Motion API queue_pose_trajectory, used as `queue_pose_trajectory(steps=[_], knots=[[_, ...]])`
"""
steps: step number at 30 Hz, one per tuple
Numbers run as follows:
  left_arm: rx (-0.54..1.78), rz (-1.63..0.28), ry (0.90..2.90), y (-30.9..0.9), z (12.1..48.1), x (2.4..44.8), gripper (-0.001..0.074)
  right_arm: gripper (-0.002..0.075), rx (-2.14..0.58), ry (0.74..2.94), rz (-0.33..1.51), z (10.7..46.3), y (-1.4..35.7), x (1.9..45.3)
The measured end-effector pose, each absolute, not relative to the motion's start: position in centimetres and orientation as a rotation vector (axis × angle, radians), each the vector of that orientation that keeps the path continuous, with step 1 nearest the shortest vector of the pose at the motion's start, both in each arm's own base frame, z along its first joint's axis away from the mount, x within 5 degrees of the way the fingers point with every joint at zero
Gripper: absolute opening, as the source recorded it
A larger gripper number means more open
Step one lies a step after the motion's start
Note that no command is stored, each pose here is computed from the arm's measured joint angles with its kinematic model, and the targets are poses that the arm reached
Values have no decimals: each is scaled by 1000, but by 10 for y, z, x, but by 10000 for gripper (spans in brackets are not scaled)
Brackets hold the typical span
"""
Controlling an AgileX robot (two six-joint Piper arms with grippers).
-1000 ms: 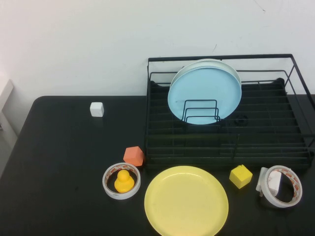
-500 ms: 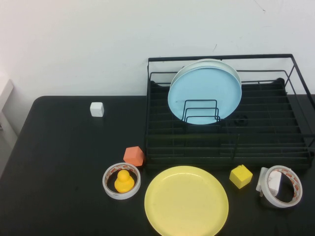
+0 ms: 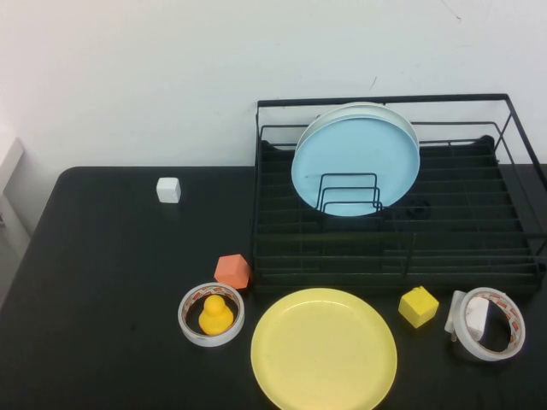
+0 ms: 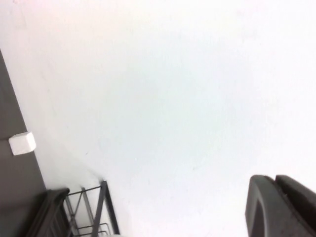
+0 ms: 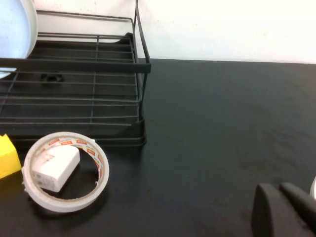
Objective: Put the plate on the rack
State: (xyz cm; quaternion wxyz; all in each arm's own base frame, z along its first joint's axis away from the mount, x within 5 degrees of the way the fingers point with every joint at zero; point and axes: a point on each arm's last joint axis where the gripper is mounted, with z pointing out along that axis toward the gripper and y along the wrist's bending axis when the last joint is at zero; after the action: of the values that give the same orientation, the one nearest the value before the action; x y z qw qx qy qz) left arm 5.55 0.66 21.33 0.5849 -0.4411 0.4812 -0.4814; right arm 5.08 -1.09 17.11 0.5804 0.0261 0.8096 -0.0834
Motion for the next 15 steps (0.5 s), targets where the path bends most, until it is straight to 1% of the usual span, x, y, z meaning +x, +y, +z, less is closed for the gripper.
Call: queue_pose_trajectory(steps=[4, 6, 8, 10, 13, 15], knots=[[-1063, -1148, 1096, 8, 213, 55, -3, -2, 62, 1892, -193, 171, -11, 51], [-1071, -1136, 1054, 11, 215, 55, -3, -2, 96, 1883, -139, 172, -9, 51], [-1054, -1094, 1013, 15, 218, 54, -3, -2, 196, 1862, 7, 172, -4, 52], [-963, -1027, 1061, 13, 222, 53, -2, -2, 342, 1828, 220, 173, 2, 53], [-691, -911, 1263, -2, 246, 49, -2, -2, 540, 1760, 525, 177, 11, 54], [-518, -800, 1434, -11, 261, 49, -2, -2, 628, 1713, 667, 180, 14, 54]])
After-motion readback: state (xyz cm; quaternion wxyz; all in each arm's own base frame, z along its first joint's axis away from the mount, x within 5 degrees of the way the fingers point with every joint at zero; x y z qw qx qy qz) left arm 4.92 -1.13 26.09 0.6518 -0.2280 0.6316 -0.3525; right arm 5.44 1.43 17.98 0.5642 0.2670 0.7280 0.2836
